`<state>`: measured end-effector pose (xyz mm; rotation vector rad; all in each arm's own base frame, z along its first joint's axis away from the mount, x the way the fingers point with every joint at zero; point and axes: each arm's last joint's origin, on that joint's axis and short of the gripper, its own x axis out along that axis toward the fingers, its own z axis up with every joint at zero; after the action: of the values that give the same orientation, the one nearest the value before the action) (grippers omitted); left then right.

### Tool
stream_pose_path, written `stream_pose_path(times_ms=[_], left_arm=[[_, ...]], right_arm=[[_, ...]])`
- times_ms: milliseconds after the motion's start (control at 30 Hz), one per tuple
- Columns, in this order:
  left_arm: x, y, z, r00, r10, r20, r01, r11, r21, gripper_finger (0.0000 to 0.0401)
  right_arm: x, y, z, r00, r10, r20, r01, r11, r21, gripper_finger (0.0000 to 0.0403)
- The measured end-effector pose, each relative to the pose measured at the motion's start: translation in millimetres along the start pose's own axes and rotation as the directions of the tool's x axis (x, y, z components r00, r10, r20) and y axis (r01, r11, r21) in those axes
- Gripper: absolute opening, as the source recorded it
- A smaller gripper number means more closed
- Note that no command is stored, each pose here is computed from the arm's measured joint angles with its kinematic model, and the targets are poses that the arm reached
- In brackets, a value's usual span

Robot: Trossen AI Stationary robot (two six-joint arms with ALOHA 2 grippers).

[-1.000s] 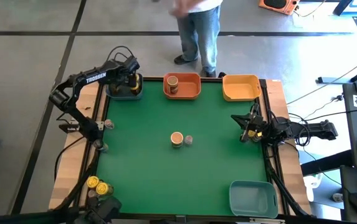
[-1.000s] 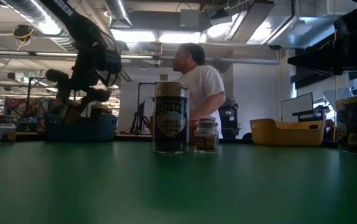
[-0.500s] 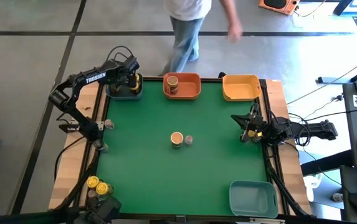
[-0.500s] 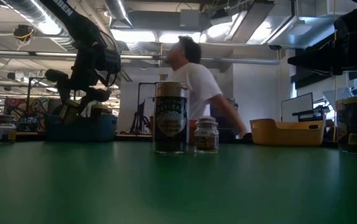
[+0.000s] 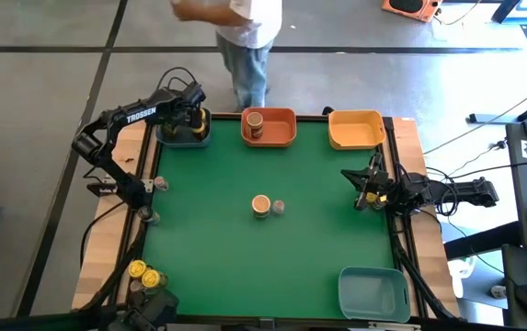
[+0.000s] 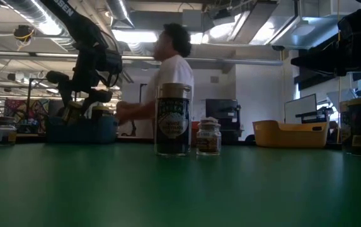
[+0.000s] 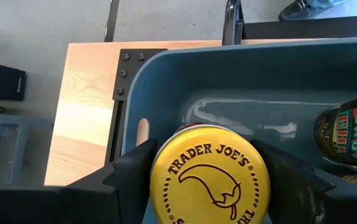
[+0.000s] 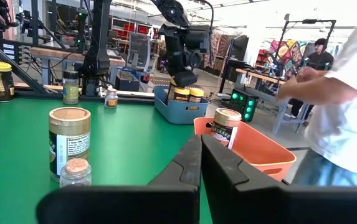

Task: Sort spices by type
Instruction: Put the yellow seasoning bottle into the blue bin

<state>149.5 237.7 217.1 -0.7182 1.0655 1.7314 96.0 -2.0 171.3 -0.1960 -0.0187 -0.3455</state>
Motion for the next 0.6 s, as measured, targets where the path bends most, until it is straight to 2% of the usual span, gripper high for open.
stream_pose_path(times_ms=[333, 467, 600], left_arm=[[0, 0, 0, 1.000, 0.000, 0.001, 0.000, 1.000, 0.013, 0.0337], [-4, 3, 0, 1.000, -0.017, -0.002, 0.017, 0.999, 0.034, 0.0346], [-23, 9, 4, 0.998, -0.056, 0.041, 0.054, 0.997, 0.048, 0.0347]], right_arm=[[0, 0, 0, 1.000, 0.000, 0.000, 0.000, 1.000, 0.000, 0.0012], [0, 0, 0, 1.000, 0.000, 0.000, 0.000, 1.000, 0.000, 0.0012], [0, 0, 0, 1.000, 0.000, 0.000, 0.000, 1.000, 0.000, 0.0012]])
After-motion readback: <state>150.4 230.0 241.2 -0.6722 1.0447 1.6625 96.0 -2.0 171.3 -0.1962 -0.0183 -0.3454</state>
